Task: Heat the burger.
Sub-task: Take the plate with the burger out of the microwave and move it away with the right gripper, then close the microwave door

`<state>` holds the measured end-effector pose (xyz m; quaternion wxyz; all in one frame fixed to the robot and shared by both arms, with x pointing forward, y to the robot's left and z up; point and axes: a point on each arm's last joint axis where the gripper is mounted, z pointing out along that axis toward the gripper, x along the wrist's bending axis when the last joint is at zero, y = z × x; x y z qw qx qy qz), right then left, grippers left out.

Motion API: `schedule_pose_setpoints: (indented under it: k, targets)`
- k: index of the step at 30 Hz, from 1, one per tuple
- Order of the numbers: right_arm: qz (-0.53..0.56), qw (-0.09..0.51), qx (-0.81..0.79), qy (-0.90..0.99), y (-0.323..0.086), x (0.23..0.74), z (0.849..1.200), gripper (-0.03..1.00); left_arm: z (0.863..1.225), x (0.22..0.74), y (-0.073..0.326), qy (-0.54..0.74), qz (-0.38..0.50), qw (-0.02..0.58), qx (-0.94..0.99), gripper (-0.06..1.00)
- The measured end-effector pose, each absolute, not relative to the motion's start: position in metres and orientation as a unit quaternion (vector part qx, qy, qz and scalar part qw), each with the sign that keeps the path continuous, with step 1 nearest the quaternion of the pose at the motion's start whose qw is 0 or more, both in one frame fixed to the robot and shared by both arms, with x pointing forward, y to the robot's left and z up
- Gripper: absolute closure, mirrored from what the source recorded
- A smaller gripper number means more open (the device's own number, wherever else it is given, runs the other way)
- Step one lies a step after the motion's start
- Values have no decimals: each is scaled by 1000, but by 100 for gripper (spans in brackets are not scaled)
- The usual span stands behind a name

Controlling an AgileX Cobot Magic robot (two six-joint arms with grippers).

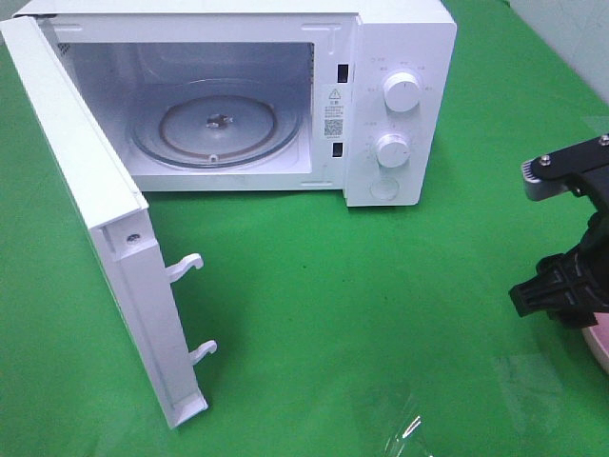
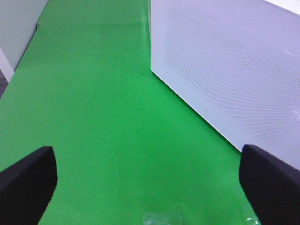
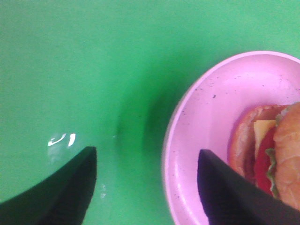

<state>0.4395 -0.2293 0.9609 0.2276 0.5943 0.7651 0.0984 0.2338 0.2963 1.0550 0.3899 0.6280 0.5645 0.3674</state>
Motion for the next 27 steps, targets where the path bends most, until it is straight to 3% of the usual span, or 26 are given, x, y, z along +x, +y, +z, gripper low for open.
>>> schedule_pose_setpoints:
  k: [3,11,21,27]
  targets:
    - [144,197,571,784,-229,420,986,25,1055,234,296,565,367,390,628,-5]
    - [191,155,539,806,-237,377,1019,21,1055,234,296,565,367,390,628,-5]
    - [216,164,540,797,-258,333,1042,21,1055,234,296,565,367,390,628,-5]
    - [287,211,541,762,-278,299,1057,21,1055,234,296,565,367,390,628,-5]
